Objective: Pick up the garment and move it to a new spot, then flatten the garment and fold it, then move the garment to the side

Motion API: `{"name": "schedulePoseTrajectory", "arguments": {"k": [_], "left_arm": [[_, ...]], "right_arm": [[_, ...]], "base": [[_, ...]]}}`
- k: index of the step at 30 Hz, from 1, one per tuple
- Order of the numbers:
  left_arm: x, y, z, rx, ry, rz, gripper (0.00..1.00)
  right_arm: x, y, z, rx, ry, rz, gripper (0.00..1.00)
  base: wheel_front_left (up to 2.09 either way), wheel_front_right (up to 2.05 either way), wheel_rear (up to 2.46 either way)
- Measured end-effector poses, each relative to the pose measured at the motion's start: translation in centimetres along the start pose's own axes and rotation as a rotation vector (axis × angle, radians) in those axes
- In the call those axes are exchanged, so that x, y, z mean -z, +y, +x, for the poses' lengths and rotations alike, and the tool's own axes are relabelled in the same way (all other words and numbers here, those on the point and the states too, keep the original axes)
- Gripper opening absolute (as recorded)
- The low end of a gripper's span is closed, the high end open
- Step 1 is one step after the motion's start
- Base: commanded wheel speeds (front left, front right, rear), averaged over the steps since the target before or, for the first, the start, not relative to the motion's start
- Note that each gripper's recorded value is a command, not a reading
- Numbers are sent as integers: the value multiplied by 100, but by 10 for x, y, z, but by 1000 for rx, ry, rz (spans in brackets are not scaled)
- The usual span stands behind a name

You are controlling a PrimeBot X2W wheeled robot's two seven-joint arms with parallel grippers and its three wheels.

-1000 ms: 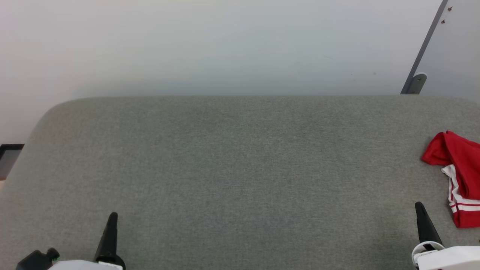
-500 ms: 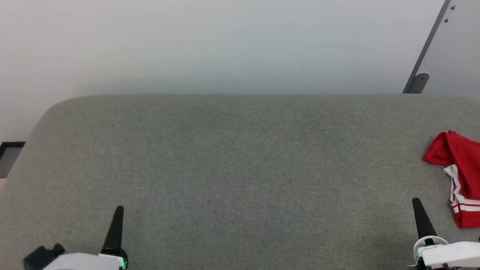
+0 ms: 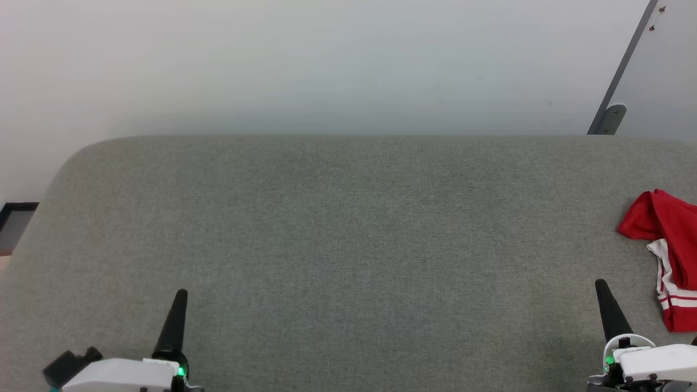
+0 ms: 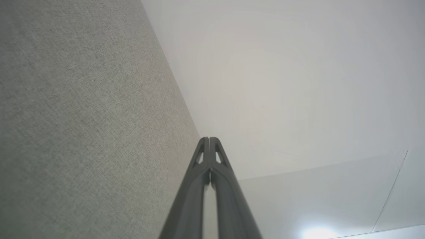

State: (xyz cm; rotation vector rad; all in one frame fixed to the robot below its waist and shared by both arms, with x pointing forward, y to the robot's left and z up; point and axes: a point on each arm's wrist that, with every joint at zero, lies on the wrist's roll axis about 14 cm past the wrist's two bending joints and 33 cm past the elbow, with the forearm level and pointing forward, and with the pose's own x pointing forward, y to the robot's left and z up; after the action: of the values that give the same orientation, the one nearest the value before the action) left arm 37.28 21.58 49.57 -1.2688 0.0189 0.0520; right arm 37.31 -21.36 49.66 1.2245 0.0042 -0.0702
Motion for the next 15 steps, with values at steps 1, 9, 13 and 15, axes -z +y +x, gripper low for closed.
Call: {"name": "schedulePoseTrajectory", "arguments": {"k": [1, 9, 13, 15], "left_arm": [[0, -1, 1, 2, 0, -10, 0], [4, -3, 3, 8, 6, -76, 0], [5, -5, 5, 12, 8, -105, 0], [6, -5, 6, 12, 10, -121, 0]], "right_arm": [[0, 0, 0, -1, 0, 13, 0], [2, 3, 4, -10, 9, 87, 0], [4, 3, 4, -10, 15, 116, 0], [4, 4, 5, -13, 19, 141, 0]], "base": [[0, 0, 0], [0, 0, 0], [0, 0, 0], [0, 0, 0]]}}
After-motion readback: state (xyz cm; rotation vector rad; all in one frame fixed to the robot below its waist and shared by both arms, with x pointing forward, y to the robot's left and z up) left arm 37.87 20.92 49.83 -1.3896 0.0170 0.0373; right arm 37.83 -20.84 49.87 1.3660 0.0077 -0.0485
